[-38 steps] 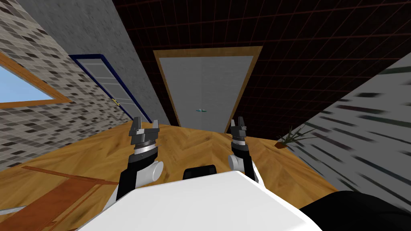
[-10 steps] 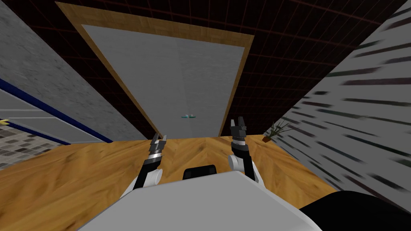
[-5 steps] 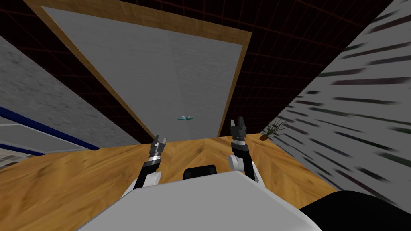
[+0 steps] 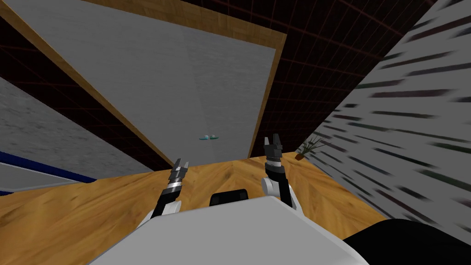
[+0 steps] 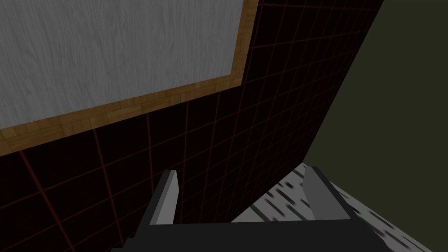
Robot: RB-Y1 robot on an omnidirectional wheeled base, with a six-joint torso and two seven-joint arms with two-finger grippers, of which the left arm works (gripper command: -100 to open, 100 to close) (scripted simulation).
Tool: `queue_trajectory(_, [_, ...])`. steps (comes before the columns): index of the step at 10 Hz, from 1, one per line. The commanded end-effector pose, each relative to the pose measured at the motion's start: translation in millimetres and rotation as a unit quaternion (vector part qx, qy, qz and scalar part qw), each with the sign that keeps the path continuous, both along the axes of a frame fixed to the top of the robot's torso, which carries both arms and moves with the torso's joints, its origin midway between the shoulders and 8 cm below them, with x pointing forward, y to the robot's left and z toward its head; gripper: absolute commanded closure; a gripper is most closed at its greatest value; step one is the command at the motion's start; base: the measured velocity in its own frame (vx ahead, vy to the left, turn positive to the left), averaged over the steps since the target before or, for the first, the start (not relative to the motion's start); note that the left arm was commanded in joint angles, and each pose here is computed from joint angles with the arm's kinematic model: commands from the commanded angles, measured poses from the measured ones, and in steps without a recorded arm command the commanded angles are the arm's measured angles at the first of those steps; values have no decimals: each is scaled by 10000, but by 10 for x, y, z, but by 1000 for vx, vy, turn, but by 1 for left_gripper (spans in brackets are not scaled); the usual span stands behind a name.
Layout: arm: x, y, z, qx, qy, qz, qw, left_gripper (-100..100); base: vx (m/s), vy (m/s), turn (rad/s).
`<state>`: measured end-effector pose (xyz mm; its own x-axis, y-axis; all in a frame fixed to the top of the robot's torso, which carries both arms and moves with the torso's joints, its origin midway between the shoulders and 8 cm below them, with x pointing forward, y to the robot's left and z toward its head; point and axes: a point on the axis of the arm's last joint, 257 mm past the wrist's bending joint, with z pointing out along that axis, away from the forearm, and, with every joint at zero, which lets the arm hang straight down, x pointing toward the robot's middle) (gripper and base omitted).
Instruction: Pull the door open
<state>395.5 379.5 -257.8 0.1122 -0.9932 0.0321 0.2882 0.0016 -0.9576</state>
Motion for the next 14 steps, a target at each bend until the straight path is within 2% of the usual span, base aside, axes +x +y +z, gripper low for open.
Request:
queue_trajectory(1, [-29,63,-129,-11,107,30,9999,-100,110,-1,-101])
queue_trajectory(10, [-229,486,-681,-52,659,247,9975,-100,102,4,-84])
queue_trajectory(14, [-307,617,-822,-64,811,325,9962,-100,82,10,-60])
